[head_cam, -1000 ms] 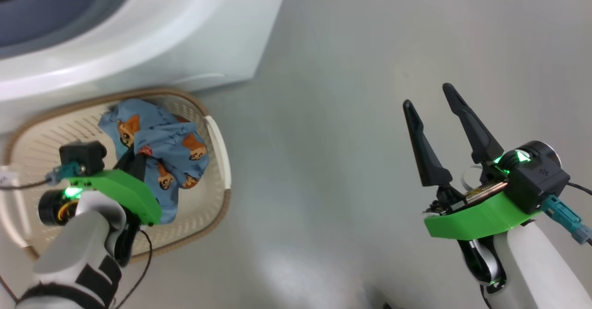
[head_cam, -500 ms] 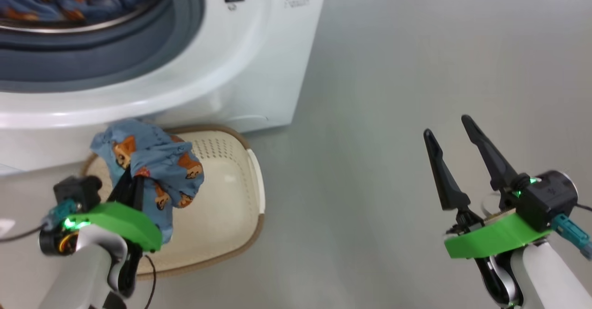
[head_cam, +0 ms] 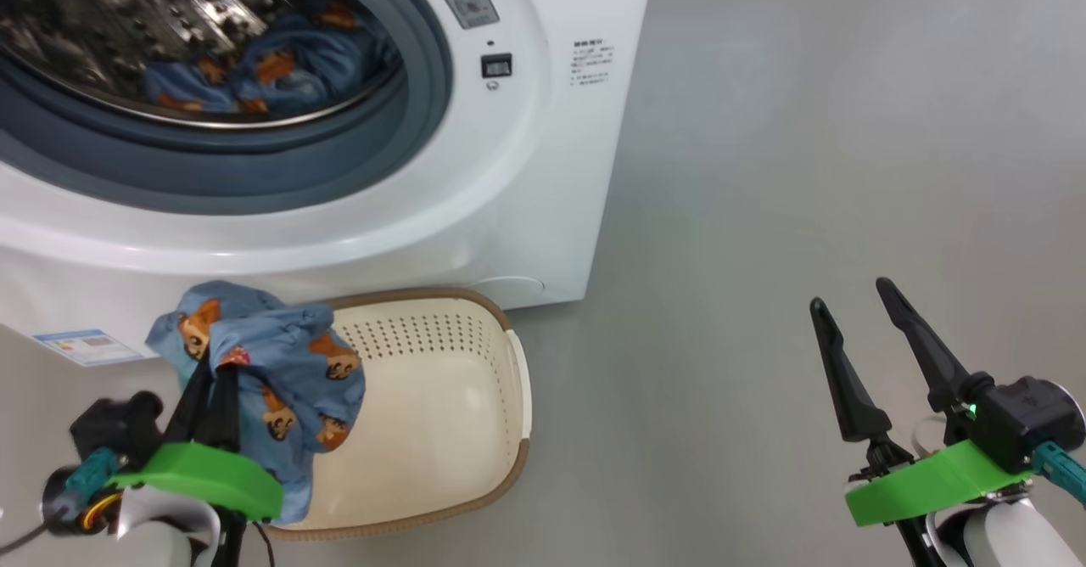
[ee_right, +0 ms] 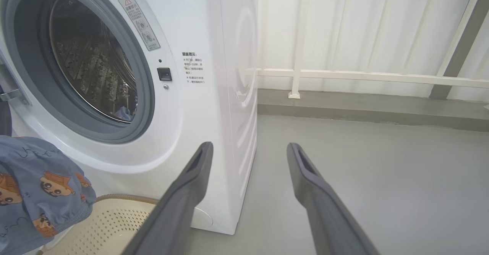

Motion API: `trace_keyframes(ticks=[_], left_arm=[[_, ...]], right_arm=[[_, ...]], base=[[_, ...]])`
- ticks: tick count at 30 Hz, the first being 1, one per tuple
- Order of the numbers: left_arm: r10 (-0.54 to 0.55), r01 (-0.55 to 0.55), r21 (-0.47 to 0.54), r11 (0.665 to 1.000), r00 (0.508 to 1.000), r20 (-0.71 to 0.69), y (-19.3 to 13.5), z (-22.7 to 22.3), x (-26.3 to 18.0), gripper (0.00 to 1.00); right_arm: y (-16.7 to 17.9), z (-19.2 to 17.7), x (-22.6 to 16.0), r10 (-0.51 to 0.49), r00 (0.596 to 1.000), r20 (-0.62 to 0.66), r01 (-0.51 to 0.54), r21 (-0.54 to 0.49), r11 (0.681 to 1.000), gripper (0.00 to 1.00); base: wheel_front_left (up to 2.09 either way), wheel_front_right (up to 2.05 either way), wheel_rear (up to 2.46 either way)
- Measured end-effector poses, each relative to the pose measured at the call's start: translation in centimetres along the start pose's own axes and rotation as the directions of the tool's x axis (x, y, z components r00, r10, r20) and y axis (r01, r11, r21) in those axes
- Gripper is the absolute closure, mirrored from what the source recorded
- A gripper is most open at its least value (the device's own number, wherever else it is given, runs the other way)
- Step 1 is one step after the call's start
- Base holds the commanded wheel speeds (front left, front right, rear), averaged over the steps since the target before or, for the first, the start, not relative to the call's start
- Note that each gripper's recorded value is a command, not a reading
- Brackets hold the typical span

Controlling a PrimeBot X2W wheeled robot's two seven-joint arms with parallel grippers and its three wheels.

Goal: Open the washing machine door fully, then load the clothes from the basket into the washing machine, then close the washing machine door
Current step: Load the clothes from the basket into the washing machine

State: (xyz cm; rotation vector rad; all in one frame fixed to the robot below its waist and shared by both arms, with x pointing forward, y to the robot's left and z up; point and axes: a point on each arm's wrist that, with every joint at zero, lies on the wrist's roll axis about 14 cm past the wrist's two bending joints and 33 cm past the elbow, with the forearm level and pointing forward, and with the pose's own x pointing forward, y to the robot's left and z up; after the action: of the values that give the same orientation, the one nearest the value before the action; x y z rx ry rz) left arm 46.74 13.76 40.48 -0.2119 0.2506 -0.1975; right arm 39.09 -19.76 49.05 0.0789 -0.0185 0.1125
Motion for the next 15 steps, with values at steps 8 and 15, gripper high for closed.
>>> trace_keyframes(ticks=[8,15], left_arm=[[0.055,-0.059,0.032,0.998,0.991,0.125,1.2,3.3,-3.8,1.00],[0.111,-0.122,0.043,0.992,0.971,0.211,2.4,5.2,-7.2,1.00]], right_arm=[[0.1,0.4,-1.6,-0.003,1.000,0.009,0.003,0.006,1.000,0.00],[0.3,0.8,-2.3,-0.003,1.000,0.020,0.003,0.018,1.000,0.00]], base=[[0.00,0.00,0.00],[0.00,0.00,0.00]])
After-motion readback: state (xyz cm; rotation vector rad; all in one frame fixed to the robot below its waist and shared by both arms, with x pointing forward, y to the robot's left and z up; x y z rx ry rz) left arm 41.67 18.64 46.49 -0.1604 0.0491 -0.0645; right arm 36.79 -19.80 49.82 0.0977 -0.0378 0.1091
